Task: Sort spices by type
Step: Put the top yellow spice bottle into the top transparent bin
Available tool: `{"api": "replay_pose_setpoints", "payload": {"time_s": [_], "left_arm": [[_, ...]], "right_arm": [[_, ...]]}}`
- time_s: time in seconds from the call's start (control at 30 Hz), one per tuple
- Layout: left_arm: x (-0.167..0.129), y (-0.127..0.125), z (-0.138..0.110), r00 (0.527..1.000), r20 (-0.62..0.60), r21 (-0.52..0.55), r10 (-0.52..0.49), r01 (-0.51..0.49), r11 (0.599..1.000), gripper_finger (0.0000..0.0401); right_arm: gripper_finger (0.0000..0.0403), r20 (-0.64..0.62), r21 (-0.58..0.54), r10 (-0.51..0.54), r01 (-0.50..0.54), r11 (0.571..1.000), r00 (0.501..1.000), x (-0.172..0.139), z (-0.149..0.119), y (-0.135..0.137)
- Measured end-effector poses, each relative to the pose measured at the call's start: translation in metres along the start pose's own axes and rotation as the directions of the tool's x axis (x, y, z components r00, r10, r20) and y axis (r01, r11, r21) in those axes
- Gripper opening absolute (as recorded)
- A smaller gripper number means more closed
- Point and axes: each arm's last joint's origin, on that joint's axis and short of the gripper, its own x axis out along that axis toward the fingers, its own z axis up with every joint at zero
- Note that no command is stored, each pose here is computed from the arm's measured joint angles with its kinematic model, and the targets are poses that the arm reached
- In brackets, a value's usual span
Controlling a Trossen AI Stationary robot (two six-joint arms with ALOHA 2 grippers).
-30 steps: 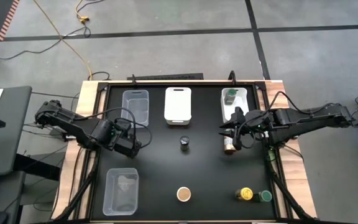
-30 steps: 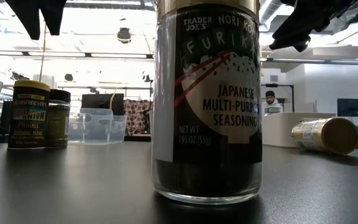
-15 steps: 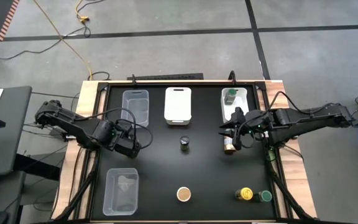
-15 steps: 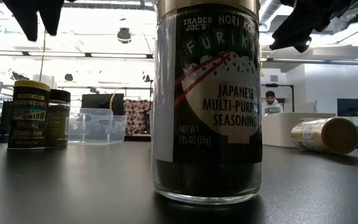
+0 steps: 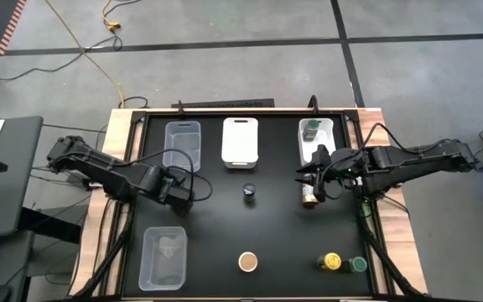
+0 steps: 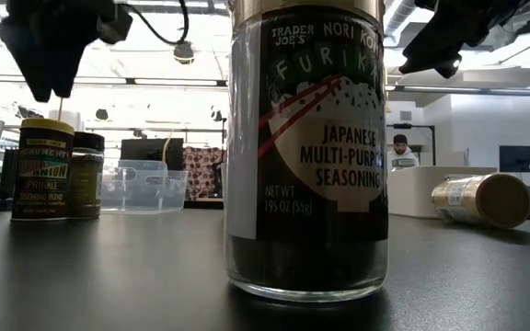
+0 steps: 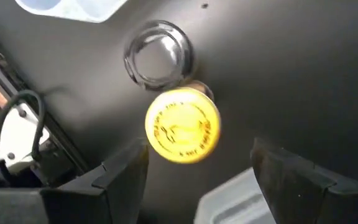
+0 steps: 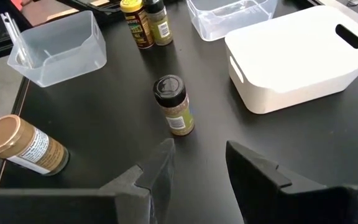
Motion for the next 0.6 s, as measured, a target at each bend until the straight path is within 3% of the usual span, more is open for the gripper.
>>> {"api": "replay_pose_setpoints", "payload": {"time_s": [0.27, 0.6], "left_arm": [[0.018, 0.007, 0.005, 0.998, -0.033, 0.016, 0.052, -0.052, 0.999, 0.0270], [0.040, 0.010, 0.005, 0.995, -0.090, 0.066, 0.041, -0.036, 0.997, 0.0270]], "right_arm": [[0.0172, 0.000, 0.006, 0.000, 0.000, 1.000, 1.000, 0.000, 0.000, 0.000], [0.0172, 0.000, 0.006, 0.000, 0.000, 1.000, 1.000, 0.000, 0.000, 0.000]]}}
